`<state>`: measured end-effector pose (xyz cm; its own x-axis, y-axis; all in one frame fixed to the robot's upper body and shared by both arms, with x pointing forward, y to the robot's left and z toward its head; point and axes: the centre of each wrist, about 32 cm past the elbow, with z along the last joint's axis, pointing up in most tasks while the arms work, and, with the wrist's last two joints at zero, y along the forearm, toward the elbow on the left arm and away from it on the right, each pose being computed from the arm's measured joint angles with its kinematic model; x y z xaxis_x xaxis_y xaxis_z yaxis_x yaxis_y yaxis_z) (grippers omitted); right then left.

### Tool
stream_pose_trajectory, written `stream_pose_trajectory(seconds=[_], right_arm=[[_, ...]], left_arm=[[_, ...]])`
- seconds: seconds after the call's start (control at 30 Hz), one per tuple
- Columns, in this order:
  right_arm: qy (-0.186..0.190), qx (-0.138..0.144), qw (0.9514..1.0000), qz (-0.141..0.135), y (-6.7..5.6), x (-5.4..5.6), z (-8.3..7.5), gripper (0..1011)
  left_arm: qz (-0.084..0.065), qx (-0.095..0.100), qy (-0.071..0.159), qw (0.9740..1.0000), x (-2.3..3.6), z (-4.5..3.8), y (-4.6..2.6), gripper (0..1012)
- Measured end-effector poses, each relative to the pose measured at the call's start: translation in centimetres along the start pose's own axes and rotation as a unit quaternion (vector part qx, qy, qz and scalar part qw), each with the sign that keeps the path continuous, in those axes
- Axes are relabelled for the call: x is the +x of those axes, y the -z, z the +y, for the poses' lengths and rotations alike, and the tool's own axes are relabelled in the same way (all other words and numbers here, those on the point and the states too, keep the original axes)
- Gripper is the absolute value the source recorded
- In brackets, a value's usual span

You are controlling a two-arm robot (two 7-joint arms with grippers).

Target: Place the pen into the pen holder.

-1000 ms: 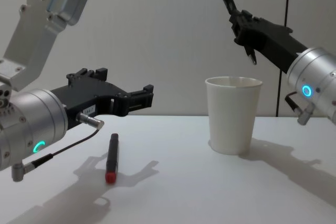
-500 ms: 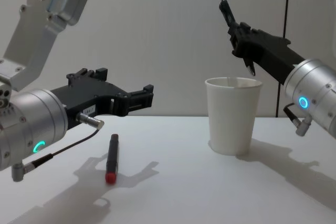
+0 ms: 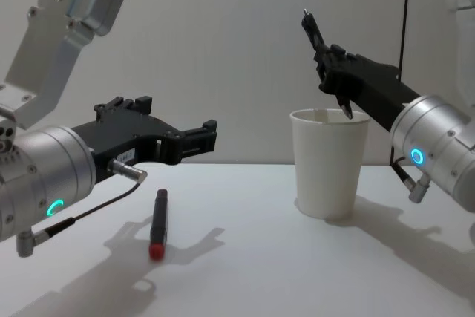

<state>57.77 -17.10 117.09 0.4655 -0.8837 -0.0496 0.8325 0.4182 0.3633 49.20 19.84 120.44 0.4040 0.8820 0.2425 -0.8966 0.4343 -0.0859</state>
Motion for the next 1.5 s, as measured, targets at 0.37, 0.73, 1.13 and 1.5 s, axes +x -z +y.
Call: stream_pose_trajectory(seconds=[0.37, 0.73, 1.13, 1.5], right_arm=[[-0.001, -0.003, 1.0, -0.002, 0.4, -0.3, 0.3, 134], [-0.001, -0.005, 1.0, -0.002, 0.6, -0.4, 0.4, 353], [-0.002, -0.005, 1.0, -0.003, 0.7, -0.4, 0.5, 734], [0.008, -0.002, 0.9999, 0.008, -0.4, -0.2, -0.1, 1001]], left_arm=[[0.0, 0.0, 0.0, 1.0, 0.0, 0.0, 0.0, 1003], [0.0, 0.0, 0.0, 1.0, 0.0, 0.0, 0.0, 1003], [0.0, 0.0, 0.0, 1.0, 0.0, 0.0, 0.0, 1003], [0.0, 0.0, 0.0, 1.0, 0.0, 0.0, 0.0, 1003]])
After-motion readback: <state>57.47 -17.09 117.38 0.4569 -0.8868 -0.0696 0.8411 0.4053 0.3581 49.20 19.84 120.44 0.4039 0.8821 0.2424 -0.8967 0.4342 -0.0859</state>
